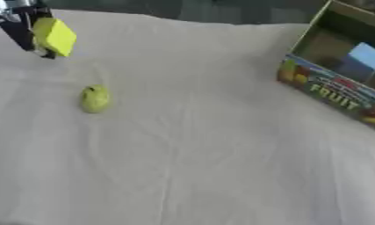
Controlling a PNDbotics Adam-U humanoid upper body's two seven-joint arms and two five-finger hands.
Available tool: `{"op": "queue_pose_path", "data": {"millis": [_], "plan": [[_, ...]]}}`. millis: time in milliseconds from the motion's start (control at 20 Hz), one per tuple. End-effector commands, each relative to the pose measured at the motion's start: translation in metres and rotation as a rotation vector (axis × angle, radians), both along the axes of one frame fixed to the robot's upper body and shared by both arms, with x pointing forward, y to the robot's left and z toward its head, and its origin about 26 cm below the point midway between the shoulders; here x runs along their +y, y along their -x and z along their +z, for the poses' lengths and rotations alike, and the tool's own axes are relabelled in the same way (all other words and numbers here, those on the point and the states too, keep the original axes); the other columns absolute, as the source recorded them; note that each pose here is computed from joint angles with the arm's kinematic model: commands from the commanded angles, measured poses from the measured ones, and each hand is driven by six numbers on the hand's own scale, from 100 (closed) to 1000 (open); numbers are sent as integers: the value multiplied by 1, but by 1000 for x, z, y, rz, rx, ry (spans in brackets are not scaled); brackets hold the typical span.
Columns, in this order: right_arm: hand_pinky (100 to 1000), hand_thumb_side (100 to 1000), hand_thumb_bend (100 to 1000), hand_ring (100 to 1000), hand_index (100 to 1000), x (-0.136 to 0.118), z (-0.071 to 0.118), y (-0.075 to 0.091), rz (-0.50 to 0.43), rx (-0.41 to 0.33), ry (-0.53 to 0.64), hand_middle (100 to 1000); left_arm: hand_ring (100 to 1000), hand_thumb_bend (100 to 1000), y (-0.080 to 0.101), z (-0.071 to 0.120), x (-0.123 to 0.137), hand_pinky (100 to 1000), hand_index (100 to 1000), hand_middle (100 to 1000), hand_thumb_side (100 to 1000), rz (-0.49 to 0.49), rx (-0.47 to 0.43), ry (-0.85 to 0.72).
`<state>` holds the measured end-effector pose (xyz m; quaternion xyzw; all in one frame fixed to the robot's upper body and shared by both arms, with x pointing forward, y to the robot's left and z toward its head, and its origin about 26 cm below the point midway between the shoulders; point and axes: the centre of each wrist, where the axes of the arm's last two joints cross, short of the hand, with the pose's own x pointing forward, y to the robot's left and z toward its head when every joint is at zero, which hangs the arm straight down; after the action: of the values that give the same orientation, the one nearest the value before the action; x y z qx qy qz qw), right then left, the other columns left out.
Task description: Pick up the objects with one hand, pass them to the other hand, and then place them into the box on the other side of the table.
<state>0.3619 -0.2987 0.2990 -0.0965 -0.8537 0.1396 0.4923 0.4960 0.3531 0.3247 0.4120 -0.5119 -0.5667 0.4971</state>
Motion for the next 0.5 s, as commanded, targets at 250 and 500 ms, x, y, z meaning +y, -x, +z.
{"op": "queue_pose_path", "data": {"millis": [250,500], "plan": [[1000,553,100,1000,845,0,10,2,19,-24,18,731,515,225,7,11,-6,562,497,390,100,-141,-48,50],[1000,545,100,1000,846,4,10,1,38,-27,29,733,501,108,9,-8,-11,556,492,372,100,-197,-66,170]]}}
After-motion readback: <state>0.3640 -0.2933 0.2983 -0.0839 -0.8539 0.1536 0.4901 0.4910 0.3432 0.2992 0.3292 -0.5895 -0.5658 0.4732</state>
